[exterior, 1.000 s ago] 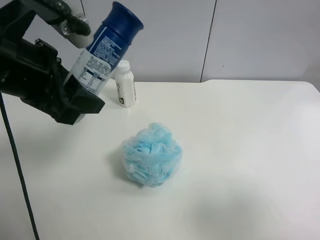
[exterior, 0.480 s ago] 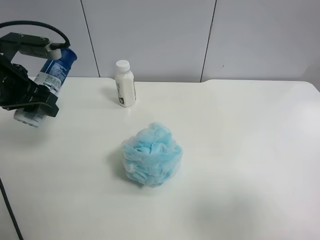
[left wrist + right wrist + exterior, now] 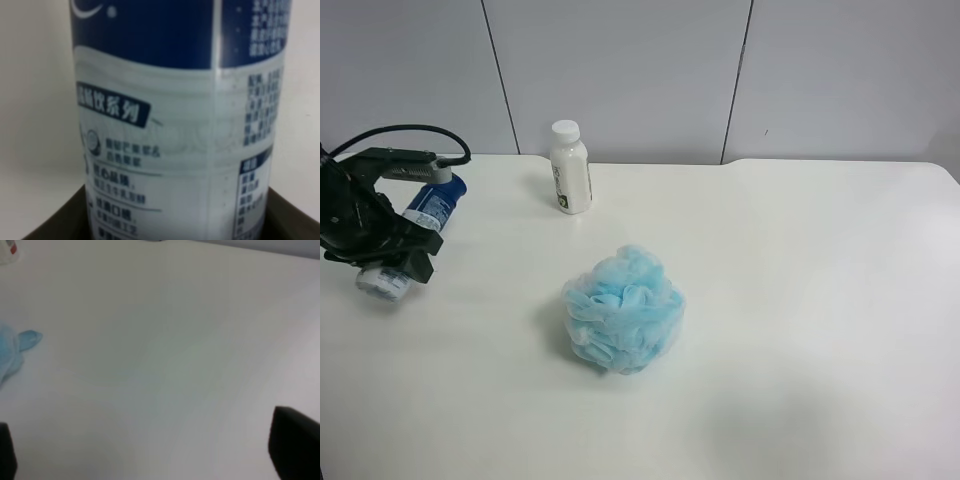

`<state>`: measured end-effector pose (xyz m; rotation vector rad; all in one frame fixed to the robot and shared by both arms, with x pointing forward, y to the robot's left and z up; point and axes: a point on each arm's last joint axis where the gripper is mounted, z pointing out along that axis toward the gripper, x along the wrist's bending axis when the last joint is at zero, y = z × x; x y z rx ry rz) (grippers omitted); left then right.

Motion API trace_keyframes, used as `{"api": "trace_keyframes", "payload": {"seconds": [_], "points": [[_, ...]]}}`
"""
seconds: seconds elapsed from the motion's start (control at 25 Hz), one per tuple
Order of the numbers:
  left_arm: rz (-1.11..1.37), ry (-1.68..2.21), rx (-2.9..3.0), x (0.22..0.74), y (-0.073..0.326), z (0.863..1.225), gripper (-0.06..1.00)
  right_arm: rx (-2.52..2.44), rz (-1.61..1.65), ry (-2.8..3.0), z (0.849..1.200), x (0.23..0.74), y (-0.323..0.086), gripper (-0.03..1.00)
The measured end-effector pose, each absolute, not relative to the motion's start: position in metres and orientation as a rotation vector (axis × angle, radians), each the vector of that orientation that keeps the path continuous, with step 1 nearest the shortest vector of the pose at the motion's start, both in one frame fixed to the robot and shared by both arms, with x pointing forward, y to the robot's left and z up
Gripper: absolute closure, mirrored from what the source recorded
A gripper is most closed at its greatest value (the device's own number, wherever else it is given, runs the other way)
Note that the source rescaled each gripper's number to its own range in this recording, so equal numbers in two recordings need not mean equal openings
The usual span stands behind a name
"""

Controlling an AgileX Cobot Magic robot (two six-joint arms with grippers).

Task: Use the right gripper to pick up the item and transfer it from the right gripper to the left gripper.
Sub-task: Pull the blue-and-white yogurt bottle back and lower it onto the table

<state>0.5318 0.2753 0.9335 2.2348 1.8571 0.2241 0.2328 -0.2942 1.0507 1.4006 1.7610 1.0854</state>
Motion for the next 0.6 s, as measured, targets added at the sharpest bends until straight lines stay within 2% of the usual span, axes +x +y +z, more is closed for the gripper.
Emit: {"api": "trace_keyframes", "payload": {"seconds": [0.36,0.6], "points": [[0.221,1.879,2.237,0.545,0.275,0.896,0.94,1.401,1.086,1.761,1.051,0.233,-0.294,-0.03],[0.224,1.881,2.235,0.547,0.275,0.89,0.94,1.401,1.086,1.761,1.051,0.233,-0.294,-0.03]]}}
